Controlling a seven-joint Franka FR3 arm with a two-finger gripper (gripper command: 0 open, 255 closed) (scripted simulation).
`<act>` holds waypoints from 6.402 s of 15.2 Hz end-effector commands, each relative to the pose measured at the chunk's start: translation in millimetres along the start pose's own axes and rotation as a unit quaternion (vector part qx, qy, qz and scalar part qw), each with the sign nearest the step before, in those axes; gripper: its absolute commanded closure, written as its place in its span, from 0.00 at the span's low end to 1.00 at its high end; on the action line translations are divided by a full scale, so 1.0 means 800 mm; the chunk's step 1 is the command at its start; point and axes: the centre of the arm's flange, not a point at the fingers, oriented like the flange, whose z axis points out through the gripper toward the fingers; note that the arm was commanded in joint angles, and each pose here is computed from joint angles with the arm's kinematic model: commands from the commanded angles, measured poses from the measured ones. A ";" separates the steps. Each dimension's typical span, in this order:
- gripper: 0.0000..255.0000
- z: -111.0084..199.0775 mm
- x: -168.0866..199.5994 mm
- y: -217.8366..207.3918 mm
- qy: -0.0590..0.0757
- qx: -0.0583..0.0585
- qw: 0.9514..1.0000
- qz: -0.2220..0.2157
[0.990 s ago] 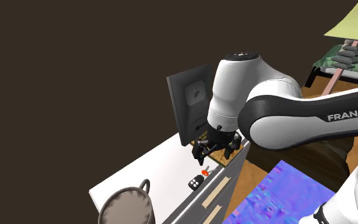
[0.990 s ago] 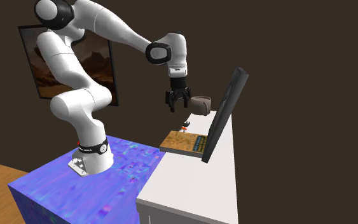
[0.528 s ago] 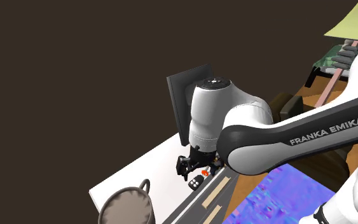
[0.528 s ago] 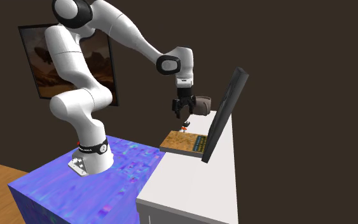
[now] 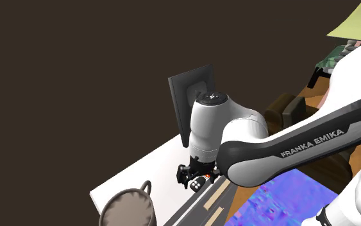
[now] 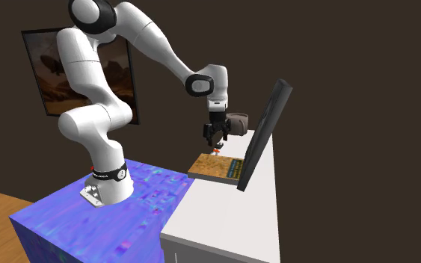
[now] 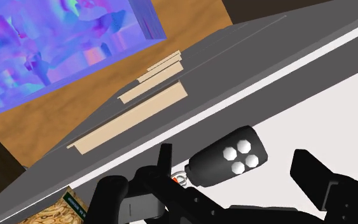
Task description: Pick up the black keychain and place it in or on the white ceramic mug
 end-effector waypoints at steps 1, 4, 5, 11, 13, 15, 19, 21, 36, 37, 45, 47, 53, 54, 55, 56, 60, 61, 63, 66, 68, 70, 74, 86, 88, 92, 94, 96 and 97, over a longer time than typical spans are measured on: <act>0.00 0.001 0.000 0.000 0.000 0.000 1.000 0.000; 0.00 0.001 0.000 0.000 0.000 0.000 1.000 0.000; 0.00 0.001 0.000 0.000 0.000 0.000 1.000 0.000; 1.00 0.001 0.000 0.000 0.000 0.000 1.000 0.000; 1.00 0.001 0.000 0.000 0.000 0.000 1.000 0.000; 1.00 0.001 0.000 0.000 0.000 0.000 1.000 0.000; 1.00 -0.025 0.001 0.000 0.000 0.000 1.000 0.000; 1.00 -0.038 0.001 -0.001 0.000 0.000 1.000 0.000; 1.00 -0.137 0.003 -0.002 0.000 0.000 1.000 0.000; 1.00 -0.144 0.003 -0.002 0.000 0.000 1.000 0.000; 1.00 -0.197 0.004 -0.003 0.000 0.000 1.000 0.000; 1.00 -0.210 0.005 -0.003 0.000 0.000 1.000 0.000; 1.00 -0.219 -0.024 -0.080 0.000 0.000 1.000 0.000; 1.00 -0.220 -0.029 -0.096 0.000 0.000 1.000 0.000; 1.00 -0.221 -0.035 -0.111 0.000 0.000 1.000 0.000; 1.00 -0.221 -0.041 -0.127 0.000 0.000 1.000 0.000; 1.00 -0.225 -0.063 -0.189 0.000 0.000 1.000 0.000; 1.00 -0.226 -0.069 -0.204 0.000 0.000 1.000 0.000; 1.00 -0.227 -0.081 -0.235 0.000 0.000 1.000 0.000; 1.00 -0.230 -0.098 -0.281 0.000 0.000 1.000 0.000; 1.00 -0.231 -0.105 -0.301 0.000 0.000 1.000 0.000; 1.00 -0.218 -0.105 -0.301 0.000 0.000 1.000 0.000; 1.00 -0.191 -0.106 -0.301 0.000 0.000 1.000 0.000; 0.00 -0.146 -0.065 -0.322 -0.024 -0.003 0.914 0.405; 0.00 -0.133 -0.065 -0.322 -0.024 -0.003 0.914 0.405; 0.00 -0.116 -0.066 -0.322 -0.024 -0.003 0.914 0.405; 0.00 -0.116 -0.066 -0.322 -0.024 -0.003 0.914 0.405; 0.00 -0.116 -0.066 -0.322 -0.024 -0.003 0.914 0.405; 0.00 -0.116 -0.066 -0.322 -0.024 -0.003 0.914 0.405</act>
